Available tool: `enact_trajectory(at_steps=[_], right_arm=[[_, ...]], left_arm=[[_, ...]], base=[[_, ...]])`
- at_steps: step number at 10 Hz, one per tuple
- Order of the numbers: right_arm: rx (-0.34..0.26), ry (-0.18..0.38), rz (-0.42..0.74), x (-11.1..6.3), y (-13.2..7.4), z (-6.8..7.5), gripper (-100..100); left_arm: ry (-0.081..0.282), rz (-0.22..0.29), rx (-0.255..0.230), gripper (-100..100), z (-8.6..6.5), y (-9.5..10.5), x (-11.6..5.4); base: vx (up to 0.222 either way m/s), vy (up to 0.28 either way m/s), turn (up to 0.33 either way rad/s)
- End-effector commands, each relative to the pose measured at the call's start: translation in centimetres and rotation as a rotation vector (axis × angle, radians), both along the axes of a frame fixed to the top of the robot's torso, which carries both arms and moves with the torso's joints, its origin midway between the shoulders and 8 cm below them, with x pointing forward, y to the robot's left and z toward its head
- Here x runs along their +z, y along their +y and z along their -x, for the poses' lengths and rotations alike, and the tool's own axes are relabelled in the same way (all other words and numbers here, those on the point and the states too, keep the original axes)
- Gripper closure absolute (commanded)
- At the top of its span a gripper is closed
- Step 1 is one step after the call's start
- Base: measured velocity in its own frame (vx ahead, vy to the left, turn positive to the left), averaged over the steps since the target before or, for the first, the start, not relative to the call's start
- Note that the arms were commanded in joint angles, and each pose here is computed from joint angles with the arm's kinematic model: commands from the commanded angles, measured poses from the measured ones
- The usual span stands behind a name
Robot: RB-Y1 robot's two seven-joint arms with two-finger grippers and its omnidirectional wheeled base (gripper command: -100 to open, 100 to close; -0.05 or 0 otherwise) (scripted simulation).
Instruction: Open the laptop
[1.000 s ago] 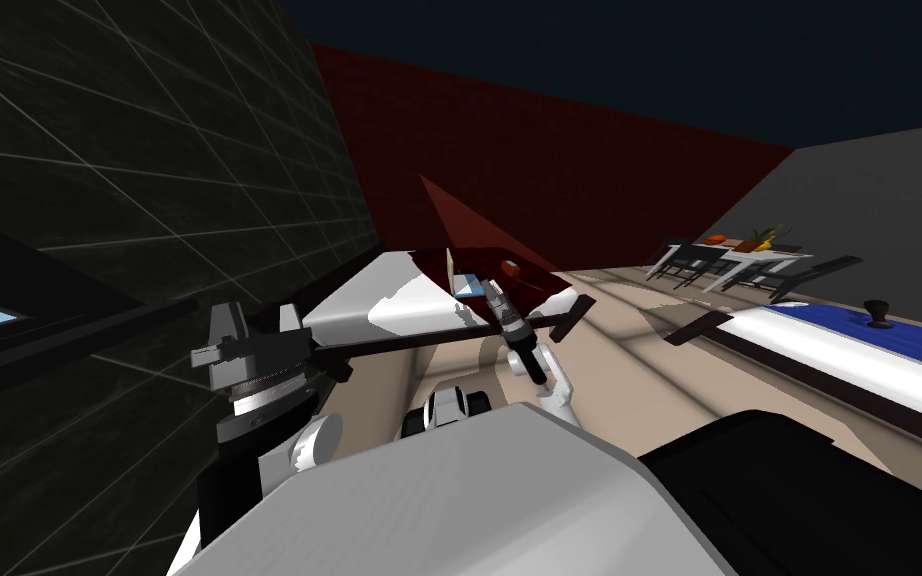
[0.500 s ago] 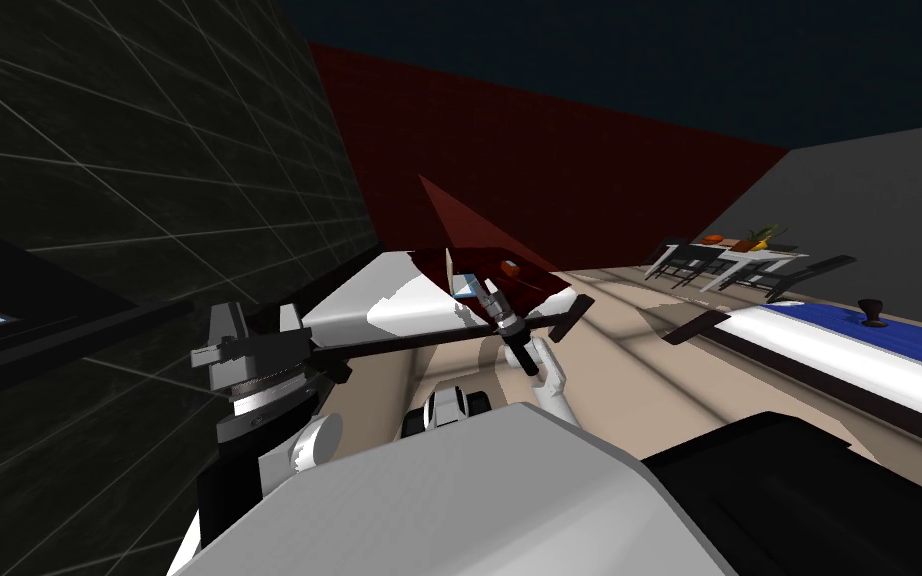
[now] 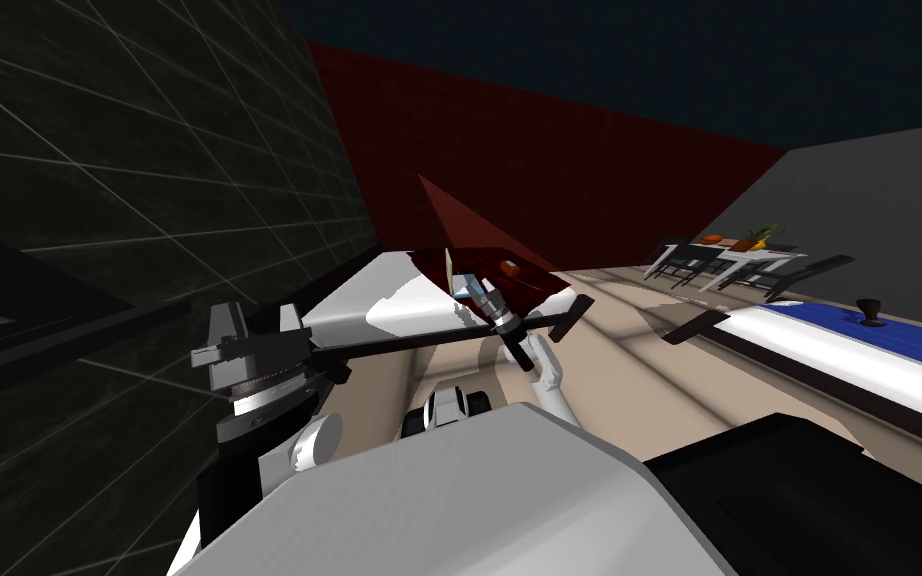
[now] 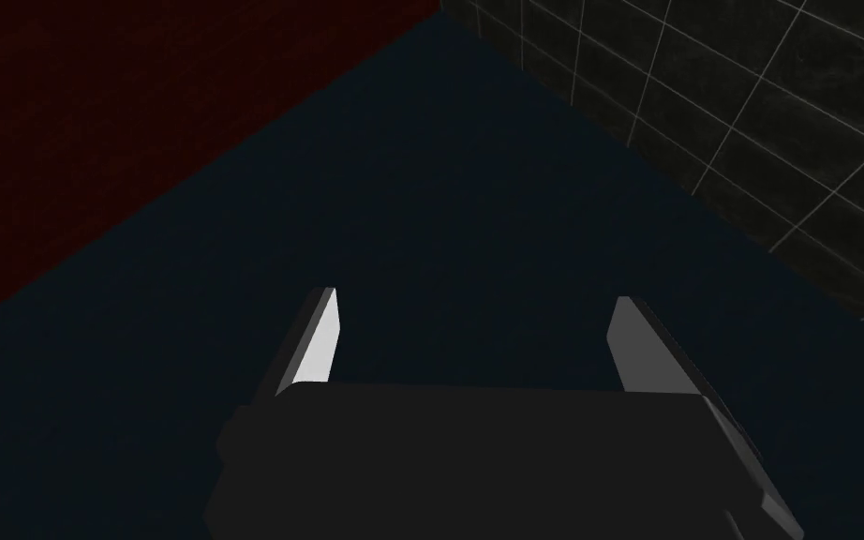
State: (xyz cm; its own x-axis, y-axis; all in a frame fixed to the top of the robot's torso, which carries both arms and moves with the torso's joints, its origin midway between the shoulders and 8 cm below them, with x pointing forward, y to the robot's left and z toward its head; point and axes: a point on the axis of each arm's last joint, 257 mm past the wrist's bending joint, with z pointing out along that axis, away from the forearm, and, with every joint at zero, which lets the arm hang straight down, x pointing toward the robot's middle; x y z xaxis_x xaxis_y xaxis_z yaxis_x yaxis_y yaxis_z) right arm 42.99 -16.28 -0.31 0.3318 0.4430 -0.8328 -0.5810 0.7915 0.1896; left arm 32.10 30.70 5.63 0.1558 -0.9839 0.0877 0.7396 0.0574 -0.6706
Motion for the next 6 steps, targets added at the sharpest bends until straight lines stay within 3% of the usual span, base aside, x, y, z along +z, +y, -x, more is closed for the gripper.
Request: enact_trajectory(at_steps=[1,4,5,6], right_arm=[[-0.036,-0.015,0.082,-0.4,0.4,-1.2,-100],[-0.059,-0.016,0.147,-1.1,0.8,-1.5,-100],[-0.086,-0.031,0.200,-1.2,1.0,-2.6,-100],[-0.095,-0.032,0.225,-1.5,1.1,-2.7,-100]], left_arm=[[0.000,0.000,0.000,0,0.0,0.0,0.0],[0.000,0.000,0.000,0,0.0,0.0,0.0],[0.000,0.000,0.000,0,0.0,0.0,0.0],[0.000,0.000,0.000,0,0.0,0.0,0.0]], base=[[0.003,-0.003,-0.015],[0.002,-0.001,-0.002],[0.004,-0.003,-0.012],[0.005,-0.004,-0.003]])
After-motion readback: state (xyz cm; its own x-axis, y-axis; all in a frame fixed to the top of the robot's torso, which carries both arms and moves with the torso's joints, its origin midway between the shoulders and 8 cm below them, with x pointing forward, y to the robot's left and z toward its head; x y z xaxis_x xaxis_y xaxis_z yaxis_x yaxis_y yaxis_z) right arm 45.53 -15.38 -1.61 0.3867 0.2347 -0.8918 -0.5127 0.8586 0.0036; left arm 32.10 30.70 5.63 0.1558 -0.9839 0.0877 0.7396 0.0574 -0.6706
